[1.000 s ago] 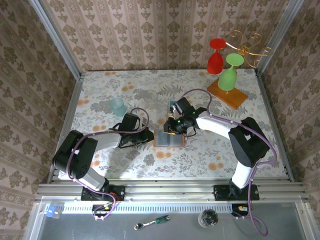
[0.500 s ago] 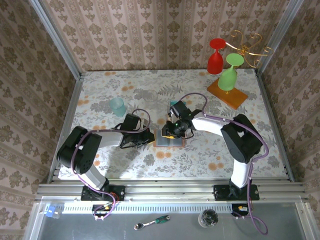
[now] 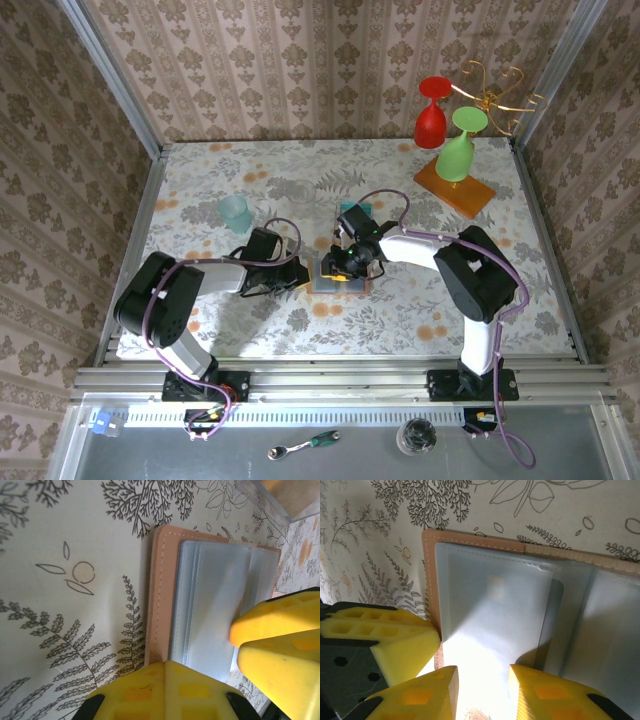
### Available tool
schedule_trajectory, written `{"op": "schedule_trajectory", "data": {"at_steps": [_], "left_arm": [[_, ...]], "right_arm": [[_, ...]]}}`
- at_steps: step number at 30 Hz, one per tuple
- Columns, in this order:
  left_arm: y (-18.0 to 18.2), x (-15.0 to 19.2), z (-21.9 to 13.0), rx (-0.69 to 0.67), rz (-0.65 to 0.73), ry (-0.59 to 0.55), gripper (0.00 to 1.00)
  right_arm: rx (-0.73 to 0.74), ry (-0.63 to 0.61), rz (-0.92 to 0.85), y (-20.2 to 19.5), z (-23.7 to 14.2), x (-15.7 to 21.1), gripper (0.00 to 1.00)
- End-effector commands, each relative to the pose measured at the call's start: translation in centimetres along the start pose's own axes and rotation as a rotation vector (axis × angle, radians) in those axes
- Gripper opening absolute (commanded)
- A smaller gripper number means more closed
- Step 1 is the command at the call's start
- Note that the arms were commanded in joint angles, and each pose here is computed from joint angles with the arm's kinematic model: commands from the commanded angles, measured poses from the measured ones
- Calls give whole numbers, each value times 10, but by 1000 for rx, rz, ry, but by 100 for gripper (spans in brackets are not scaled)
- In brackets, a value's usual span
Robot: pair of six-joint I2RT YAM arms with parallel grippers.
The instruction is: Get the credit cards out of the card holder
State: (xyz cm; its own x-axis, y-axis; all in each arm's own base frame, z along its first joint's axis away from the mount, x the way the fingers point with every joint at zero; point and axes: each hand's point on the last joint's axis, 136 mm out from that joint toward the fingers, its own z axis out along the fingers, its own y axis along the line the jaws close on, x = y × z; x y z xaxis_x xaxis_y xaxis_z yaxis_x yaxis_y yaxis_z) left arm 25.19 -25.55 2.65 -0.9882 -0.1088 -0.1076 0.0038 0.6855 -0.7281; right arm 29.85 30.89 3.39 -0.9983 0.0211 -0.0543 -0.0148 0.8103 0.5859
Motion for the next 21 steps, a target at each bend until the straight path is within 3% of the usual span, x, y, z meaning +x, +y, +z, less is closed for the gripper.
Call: {"op": "schedule_trajectory", "data": {"at_steps": [1,21], "left_arm": [[10,7,2,-29,-23,26,0],[20,12,3,-61,-48,47,0]], "right_arm": [[-15,16,6,5,7,-2,33],[116,-38,-3,-15,-12,0,33]]}}
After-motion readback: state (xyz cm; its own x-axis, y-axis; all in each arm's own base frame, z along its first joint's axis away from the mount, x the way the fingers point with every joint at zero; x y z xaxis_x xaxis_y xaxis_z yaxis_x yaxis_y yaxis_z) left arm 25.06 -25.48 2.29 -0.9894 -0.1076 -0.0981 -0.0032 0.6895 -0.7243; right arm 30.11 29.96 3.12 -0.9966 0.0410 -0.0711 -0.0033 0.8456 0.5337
